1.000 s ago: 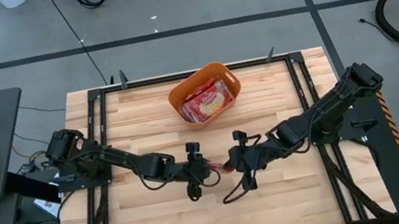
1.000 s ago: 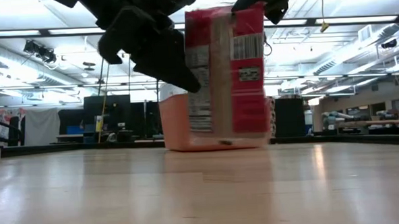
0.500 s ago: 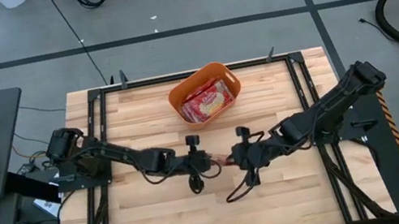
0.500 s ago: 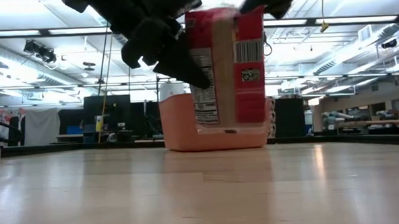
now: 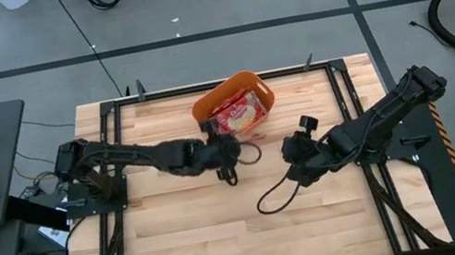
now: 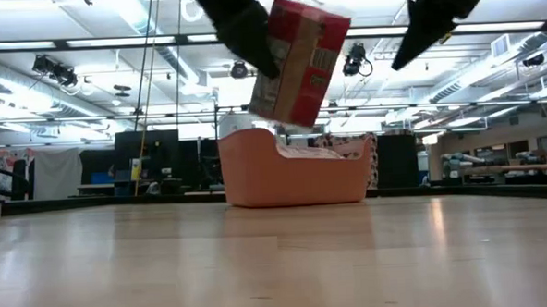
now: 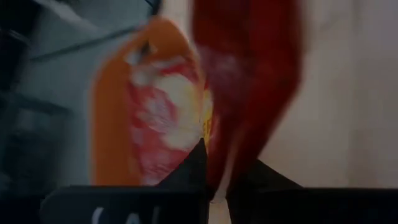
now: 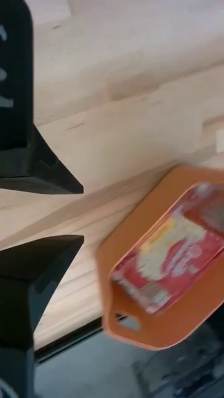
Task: Sort popcorn bags into baskets
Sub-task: Put the red popcorn bag into the orange bin
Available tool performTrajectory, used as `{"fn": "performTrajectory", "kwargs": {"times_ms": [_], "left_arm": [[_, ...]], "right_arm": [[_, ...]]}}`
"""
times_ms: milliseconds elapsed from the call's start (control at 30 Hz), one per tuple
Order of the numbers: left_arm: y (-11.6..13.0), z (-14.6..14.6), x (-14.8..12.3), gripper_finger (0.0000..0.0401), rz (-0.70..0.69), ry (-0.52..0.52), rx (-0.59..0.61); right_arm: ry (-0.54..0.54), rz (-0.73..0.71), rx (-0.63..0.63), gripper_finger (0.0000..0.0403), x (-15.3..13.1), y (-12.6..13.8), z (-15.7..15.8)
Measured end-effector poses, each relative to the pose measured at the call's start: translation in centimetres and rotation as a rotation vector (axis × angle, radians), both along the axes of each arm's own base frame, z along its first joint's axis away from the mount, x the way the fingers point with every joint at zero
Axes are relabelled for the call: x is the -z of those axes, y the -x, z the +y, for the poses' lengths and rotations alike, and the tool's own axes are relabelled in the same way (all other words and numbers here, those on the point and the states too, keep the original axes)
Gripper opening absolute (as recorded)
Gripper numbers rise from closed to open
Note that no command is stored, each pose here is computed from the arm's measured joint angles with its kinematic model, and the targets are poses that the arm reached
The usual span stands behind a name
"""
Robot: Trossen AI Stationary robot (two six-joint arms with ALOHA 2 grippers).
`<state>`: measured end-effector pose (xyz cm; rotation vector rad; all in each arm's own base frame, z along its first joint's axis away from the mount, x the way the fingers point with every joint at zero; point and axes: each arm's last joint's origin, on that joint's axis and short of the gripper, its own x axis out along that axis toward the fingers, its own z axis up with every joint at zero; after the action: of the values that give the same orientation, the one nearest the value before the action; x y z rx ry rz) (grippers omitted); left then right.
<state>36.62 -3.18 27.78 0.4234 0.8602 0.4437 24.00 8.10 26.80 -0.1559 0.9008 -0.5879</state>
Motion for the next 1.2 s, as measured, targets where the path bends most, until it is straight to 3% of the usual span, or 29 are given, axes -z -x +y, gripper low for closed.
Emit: {"fn": "performTrajectory", "kwargs": {"times_ms": [100, 200, 267, 367, 500, 600, 767, 1033, 1200], "left_arm": [[-0.6, 1.2, -0.9, 0.003, 0.025, -0.135, 0.052], [-0.9, 2.8, -1.2, 0.0031, 0.135, -0.278, 0.156], [-1.0, 4.3, -1.0, 0.0031, 0.193, -0.305, 0.241], [-1.0, 7.0, -0.3, 0.0029, 0.229, -0.283, 0.34], [-1.0, 10.9, -0.2, 0.0026, 0.16, -0.254, 0.415], [-0.7, 13.5, 0.3, 0.0025, 0.103, -0.273, 0.448], [-0.3, 16.7, 0.6, 0.0027, 0.086, -0.324, 0.618], [1.1, 20.4, 2.5, 0.0034, 0.168, -0.254, 0.59], [1.7, 20.5, 3.0, 0.0051, 0.222, -0.208, 0.593]], "right_arm": [[0.006, -0.016, 0.044, 0.0121, 0.2, 0.4, 0.1], [0.063, -0.027, 0.046, 0.0121, 0.9, 0.9, 0.5], [0.103, -0.029, 0.046, 0.0121, 1.6, 1.3, 0.7], [0.132, -0.026, 0.04, 0.0121, 2.4, 1.8, 1.0], [0.157, -0.039, 0.042, 0.012, 2.9, 2.2, 1.3], [0.183, -0.053, 0.051, 0.012, 3.3, 2.4, 1.2], [0.256, -0.098, 0.077, 0.0121, 4.1, 2.4, 0.8], [0.197, -0.073, 0.071, 0.0121, 5.1, 0.8, -0.9], [0.129, -0.072, -0.004, 0.0122, 4.7, -1.5, -2.7]]}}
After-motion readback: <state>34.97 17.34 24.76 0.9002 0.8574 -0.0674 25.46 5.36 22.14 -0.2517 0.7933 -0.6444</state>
